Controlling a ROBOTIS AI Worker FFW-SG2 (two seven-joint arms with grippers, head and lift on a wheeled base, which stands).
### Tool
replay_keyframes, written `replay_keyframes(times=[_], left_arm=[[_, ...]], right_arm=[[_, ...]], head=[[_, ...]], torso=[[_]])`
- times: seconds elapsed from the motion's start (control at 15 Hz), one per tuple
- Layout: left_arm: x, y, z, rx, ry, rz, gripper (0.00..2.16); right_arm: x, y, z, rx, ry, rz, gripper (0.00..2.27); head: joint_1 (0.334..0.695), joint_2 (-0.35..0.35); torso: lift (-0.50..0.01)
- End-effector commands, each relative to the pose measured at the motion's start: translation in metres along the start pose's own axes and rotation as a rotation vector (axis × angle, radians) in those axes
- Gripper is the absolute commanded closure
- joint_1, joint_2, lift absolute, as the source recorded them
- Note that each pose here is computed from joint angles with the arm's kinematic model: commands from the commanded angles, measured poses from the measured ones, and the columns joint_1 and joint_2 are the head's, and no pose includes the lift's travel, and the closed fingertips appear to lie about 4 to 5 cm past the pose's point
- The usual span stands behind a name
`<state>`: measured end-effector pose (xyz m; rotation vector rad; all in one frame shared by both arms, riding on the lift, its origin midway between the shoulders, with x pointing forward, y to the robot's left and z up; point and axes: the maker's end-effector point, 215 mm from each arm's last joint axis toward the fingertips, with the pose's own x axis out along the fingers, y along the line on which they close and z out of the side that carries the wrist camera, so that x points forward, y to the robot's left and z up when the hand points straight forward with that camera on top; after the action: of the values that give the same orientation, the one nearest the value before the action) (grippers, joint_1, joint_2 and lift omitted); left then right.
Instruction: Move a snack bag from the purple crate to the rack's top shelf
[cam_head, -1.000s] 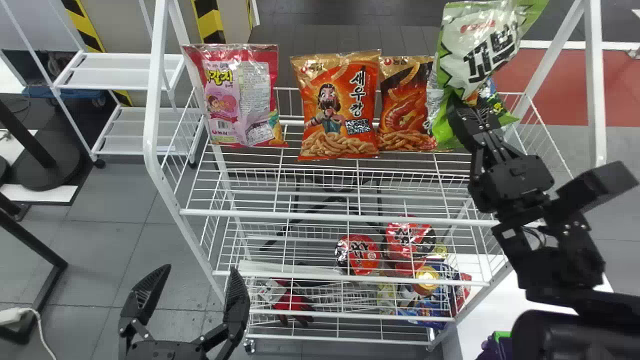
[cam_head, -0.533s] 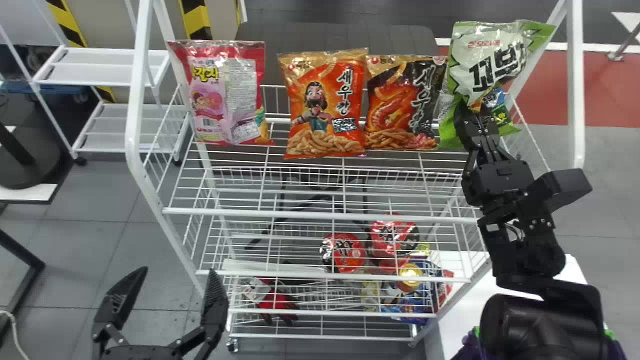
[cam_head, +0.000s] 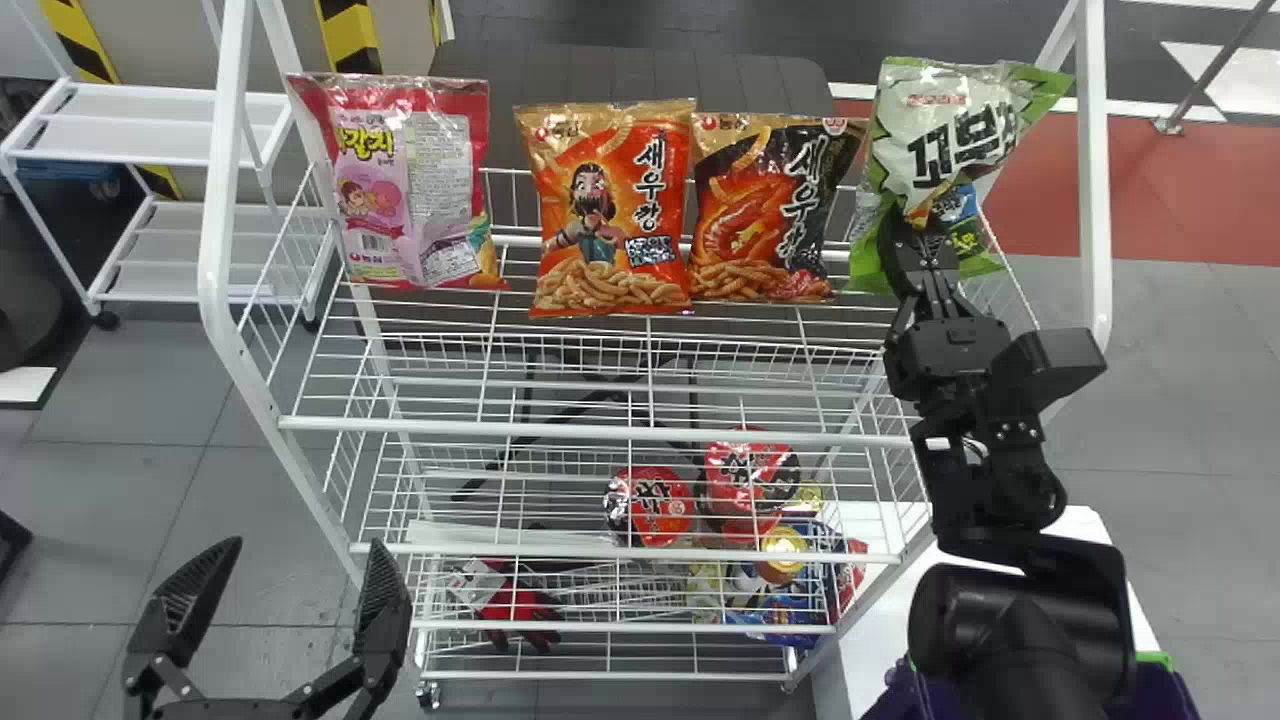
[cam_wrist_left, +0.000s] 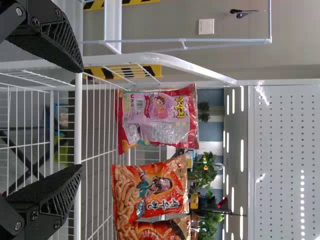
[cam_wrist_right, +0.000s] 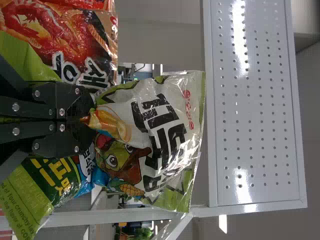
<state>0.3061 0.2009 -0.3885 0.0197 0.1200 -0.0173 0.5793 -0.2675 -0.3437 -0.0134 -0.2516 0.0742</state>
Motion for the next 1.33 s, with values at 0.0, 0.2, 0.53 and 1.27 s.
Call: replay_keyframes(times=[0.0, 0.2, 0.53, 1.27], left_arm=[[0.0, 0.001, 0.0, 0.0, -0.003, 0.002, 0.15], [-0.001, 0.004, 0.0, 0.003, -0.005, 0.006, 0.15], [0.0, 0.005, 0.0, 0.005, -0.008, 0.005, 0.15], [0.001, 0.007, -0.001, 0.006, -0.007, 0.008, 0.15]], right_arm=[[0.008, 0.003, -0.011, -0.008, 0.02, 0.002, 2.22], [0.017, 0.0, -0.021, -0.016, 0.041, -0.018, 2.22], [0.026, -0.008, -0.03, -0.038, 0.061, -0.058, 2.22], [0.03, -0.014, -0.039, -0.087, 0.073, -0.105, 2.2]], head=[[0.695, -0.085], [0.695, -0.081], [0.695, -0.079], [0.695, -0.088]], torso=[[0.0], [0.0], [0.0], [0.0]])
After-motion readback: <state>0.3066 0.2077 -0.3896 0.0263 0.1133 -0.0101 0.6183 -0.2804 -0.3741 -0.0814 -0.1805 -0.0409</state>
